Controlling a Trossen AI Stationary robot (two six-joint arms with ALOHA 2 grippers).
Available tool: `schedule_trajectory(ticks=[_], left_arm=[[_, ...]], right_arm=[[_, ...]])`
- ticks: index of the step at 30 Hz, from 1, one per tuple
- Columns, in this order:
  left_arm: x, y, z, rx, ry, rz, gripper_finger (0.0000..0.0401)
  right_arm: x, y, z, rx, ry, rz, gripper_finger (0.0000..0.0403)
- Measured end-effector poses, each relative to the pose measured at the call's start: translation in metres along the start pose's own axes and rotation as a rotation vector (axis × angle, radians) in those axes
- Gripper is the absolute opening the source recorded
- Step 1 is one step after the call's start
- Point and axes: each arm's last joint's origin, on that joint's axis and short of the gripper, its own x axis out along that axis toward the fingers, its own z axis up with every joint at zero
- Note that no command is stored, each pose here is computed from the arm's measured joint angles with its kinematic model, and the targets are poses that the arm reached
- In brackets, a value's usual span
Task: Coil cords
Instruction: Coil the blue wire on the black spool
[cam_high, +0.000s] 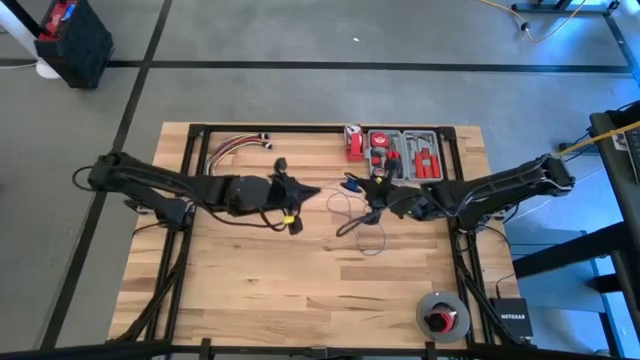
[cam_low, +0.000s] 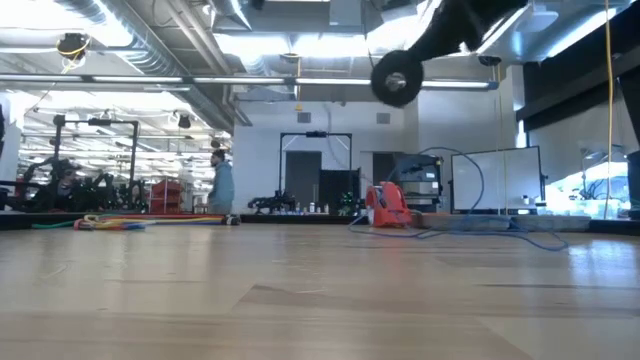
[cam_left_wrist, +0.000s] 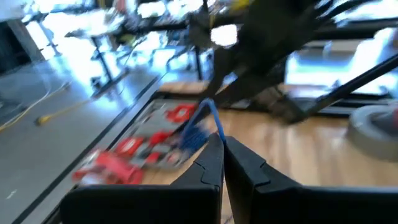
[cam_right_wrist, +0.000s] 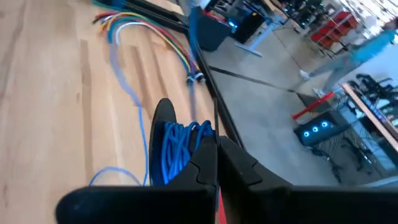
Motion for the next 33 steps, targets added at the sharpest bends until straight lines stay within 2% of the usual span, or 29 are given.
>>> schedule_trajectory(ticks=[5, 12, 21, 23, 33], left_arm=[[0.022, -0.017, -0.010, 0.014, -0.038, -0.030, 0.0000], [0.055, -0.033, -0.043, 0.051, 0.042, -0.029, 0.0000], [0.082, -0.040, -0.080, 0.078, 0.149, 0.033, 0.0000], [0.085, -0.038, -0.082, 0.080, 0.156, 0.045, 0.0000], [0.093, -0.039, -0.092, 0.095, 0.180, 0.055, 0.0000]], right_arm=[[0.023, 0.003, 0.005, 0.073, -0.063, 0.045, 0.0003], [0.033, -0.002, 0.020, 0.216, -0.243, 0.129, 0.0003], [0.012, -0.019, 0.038, 0.316, -0.432, 0.187, 0.0003], [0.007, -0.023, 0.040, 0.333, -0.462, 0.213, 0.0003], [-0.032, -0.055, 0.043, 0.371, -0.549, 0.186, 0.0003]])
